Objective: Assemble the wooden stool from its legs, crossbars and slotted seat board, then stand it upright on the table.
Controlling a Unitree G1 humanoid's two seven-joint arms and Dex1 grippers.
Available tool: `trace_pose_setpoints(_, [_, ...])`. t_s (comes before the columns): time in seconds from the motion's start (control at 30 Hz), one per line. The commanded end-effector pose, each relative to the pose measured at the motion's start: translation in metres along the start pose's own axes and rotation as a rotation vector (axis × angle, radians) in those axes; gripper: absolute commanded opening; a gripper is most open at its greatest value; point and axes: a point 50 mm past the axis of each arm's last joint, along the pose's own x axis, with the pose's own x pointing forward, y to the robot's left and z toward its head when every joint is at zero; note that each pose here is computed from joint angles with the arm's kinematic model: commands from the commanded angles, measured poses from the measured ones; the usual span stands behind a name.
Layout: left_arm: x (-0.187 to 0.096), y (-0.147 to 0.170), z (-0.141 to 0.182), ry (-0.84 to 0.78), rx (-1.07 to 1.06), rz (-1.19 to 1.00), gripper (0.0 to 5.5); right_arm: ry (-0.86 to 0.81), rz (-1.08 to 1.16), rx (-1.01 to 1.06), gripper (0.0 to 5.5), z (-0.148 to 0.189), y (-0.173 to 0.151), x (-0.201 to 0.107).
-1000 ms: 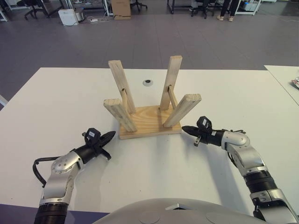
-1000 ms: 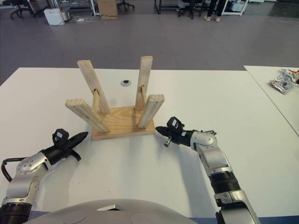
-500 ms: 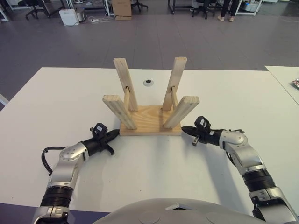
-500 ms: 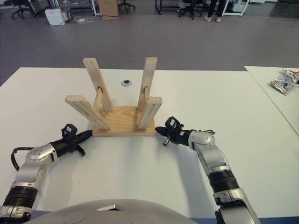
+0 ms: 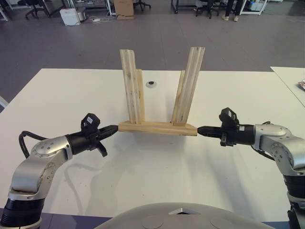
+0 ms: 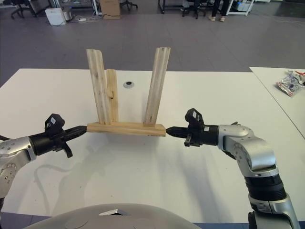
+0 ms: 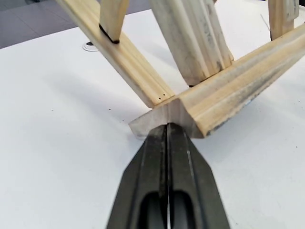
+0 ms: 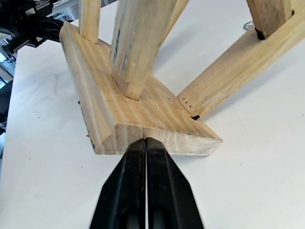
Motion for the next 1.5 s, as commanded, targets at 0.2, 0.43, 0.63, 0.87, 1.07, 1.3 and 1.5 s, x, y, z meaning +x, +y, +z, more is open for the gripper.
trace_pose_setpoints(0.2, [0.012, -0.041, 0.026, -0.221, -0.12, -0.298, 0.02, -0.072, 0.305, 0.071, 0.0, 0.038, 0.028, 0.003])
trace_pose_setpoints(0.43, [0.006, -0.053, 0.034, -0.255, -0.184, -0.38, 0.0, -0.032, 0.293, 0.145, 0.21, 0.03, 0.024, -0.004])
trace_pose_setpoints(0.63, [-0.007, -0.043, 0.002, -0.132, -0.293, -0.327, 0.76, 0.054, 0.216, 0.124, 1.1, 0.02, 0.009, -0.013])
trace_pose_setpoints(0.87, [-0.035, 0.003, -0.054, 0.16, -0.114, -0.079, 1.93, 0.286, 0.112, -0.02, 2.4, -0.003, -0.012, -0.024])
trace_pose_setpoints(1.07, [-0.036, 0.016, -0.053, 0.126, 0.012, -0.139, 3.0, 0.291, 0.198, -0.064, 3.56, -0.004, -0.009, -0.024])
trace_pose_setpoints(1.3, [-0.007, 0.027, -0.038, 0.067, 0.209, -0.248, 3.85, 0.224, 0.243, -0.125, 3.93, -0.002, -0.003, -0.008])
trace_pose_setpoints(1.5, [0.024, 0.022, -0.035, -0.017, 0.207, -0.371, 3.85, 0.216, 0.245, -0.117, 3.93, -0.017, -0.003, 0.023])
